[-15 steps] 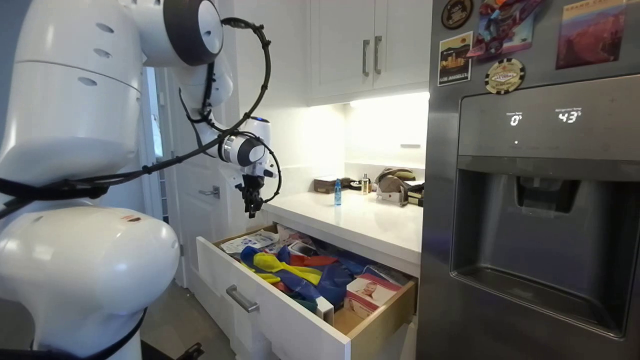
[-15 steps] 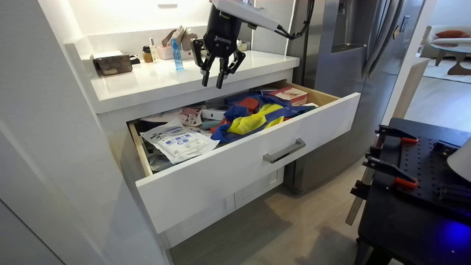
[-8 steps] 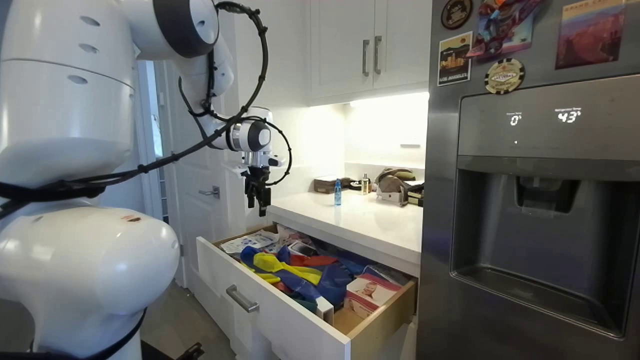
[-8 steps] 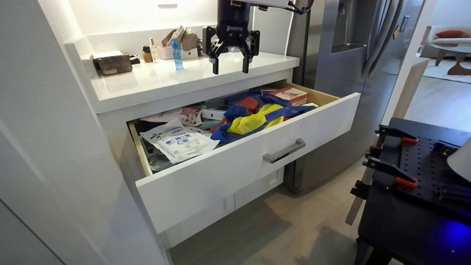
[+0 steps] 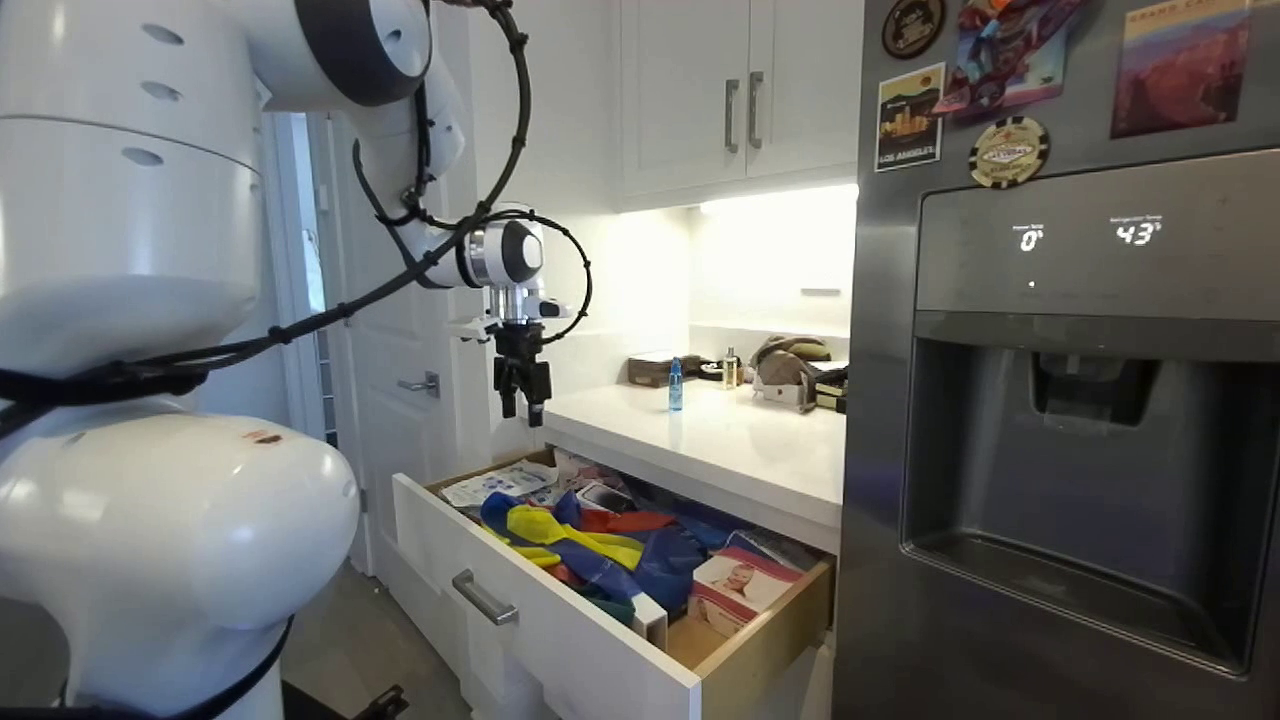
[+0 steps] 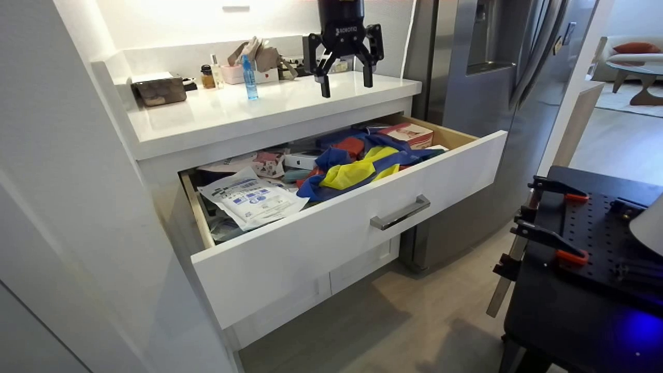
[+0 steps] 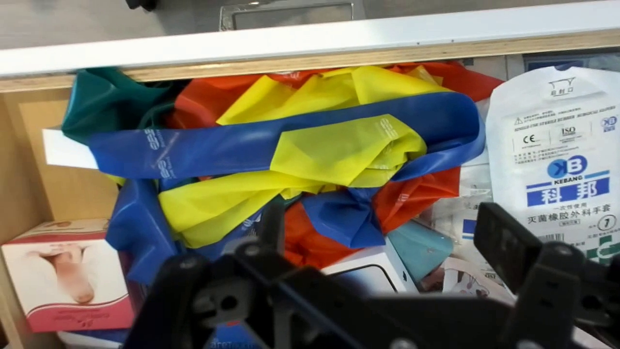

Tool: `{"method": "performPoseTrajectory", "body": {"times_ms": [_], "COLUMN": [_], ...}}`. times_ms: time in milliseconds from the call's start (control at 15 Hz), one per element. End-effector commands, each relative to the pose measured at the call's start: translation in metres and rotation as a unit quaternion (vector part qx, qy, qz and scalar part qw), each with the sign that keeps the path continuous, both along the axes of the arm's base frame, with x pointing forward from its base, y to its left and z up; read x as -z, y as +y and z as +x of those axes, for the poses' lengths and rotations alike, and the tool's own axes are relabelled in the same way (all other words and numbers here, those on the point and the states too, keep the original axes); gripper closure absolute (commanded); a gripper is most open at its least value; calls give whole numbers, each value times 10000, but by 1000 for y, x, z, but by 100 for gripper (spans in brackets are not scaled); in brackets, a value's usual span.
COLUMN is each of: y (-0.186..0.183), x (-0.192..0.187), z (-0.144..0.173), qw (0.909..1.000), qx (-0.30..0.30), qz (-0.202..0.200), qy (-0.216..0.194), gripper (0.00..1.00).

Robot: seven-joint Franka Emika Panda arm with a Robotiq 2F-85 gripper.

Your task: Move the packet from the counter to the drawer

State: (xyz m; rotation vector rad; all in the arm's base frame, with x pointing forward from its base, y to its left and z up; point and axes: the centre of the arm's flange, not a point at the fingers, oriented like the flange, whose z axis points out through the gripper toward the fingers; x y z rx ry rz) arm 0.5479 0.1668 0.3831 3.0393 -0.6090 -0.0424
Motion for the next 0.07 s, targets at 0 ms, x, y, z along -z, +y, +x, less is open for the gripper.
{"method": "performPoseTrajectory", "body": {"times_ms": [0], "y": [0], "x": [-1], "z": [0], "qw": [10000], "qx": [1], "qz": [-3], "qy": [3], "gripper": [0]}}
